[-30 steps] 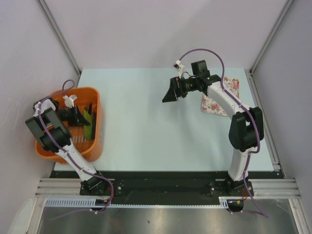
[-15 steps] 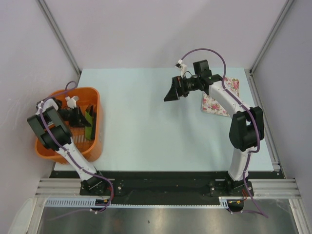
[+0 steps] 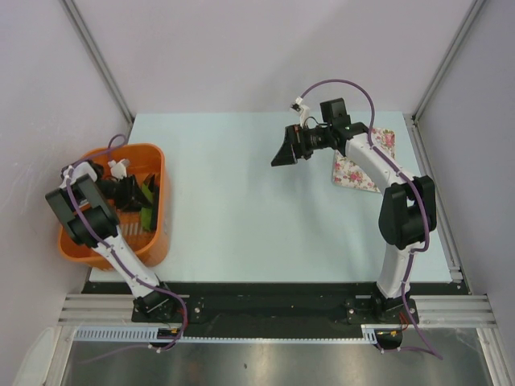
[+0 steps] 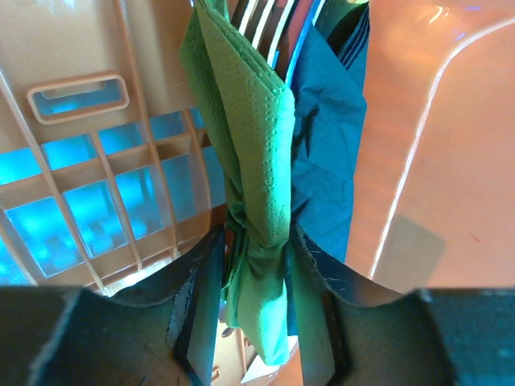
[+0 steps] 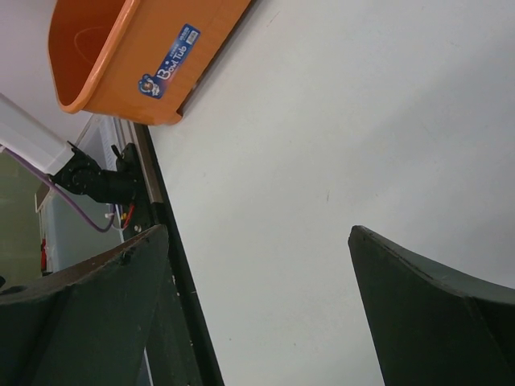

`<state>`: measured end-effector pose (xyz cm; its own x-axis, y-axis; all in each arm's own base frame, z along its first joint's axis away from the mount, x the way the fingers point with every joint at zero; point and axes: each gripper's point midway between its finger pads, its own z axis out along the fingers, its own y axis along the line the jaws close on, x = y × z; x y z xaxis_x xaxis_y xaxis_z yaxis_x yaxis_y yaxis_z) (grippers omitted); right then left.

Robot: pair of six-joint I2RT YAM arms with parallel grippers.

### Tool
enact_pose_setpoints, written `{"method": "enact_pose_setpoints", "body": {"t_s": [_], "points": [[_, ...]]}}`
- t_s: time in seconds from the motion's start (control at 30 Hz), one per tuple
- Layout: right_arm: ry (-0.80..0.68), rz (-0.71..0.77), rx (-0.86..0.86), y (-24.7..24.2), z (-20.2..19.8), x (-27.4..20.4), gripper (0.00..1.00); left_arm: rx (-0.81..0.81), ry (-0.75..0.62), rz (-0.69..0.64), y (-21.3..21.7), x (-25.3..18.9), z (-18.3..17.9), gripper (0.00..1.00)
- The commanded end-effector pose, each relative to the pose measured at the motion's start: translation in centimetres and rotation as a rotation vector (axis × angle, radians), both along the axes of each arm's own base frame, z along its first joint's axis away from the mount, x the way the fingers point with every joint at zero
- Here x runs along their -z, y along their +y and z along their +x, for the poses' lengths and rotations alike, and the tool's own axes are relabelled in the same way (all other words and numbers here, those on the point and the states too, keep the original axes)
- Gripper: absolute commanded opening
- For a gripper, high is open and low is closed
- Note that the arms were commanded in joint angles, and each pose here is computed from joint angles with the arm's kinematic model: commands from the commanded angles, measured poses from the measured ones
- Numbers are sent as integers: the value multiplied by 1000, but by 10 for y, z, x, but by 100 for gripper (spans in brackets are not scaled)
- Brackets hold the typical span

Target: Place the utensils on the paper napkin and roll it up

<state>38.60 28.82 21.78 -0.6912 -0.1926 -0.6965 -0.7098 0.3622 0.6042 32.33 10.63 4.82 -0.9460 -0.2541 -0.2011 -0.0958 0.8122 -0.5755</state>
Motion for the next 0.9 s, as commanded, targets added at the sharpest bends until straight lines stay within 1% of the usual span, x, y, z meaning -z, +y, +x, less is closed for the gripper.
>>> {"method": "enact_pose_setpoints", "body": {"t_s": [0.0,0.2,0.3,0.4,0.53,0.63,0.67,0.7,0.77,0.87], "points": [[-39,39,-11,5,7,-17,100,-11,-75,79,11,-25,15,44],[-37,43,-18,12,5,-16,100,-14,-102,121,16,-39,16,48],[-37,45,-19,14,4,-17,100,-12,-111,136,18,-43,17,51],[-38,46,-22,17,4,-17,100,-7,-117,148,20,-46,16,51],[-39,44,-21,18,5,-16,100,16,-119,154,20,-49,12,46],[-36,41,-22,19,4,-15,100,43,-117,135,14,-52,6,39],[-34,40,-20,19,4,-14,100,51,-118,124,12,-53,5,34],[-31,39,-22,19,4,-13,100,54,-122,123,11,-54,4,33],[-32,41,-28,21,3,-14,100,55,-135,119,9,-59,4,31],[-27,40,-30,22,2,-13,100,31,-155,152,13,-66,6,32]]}}
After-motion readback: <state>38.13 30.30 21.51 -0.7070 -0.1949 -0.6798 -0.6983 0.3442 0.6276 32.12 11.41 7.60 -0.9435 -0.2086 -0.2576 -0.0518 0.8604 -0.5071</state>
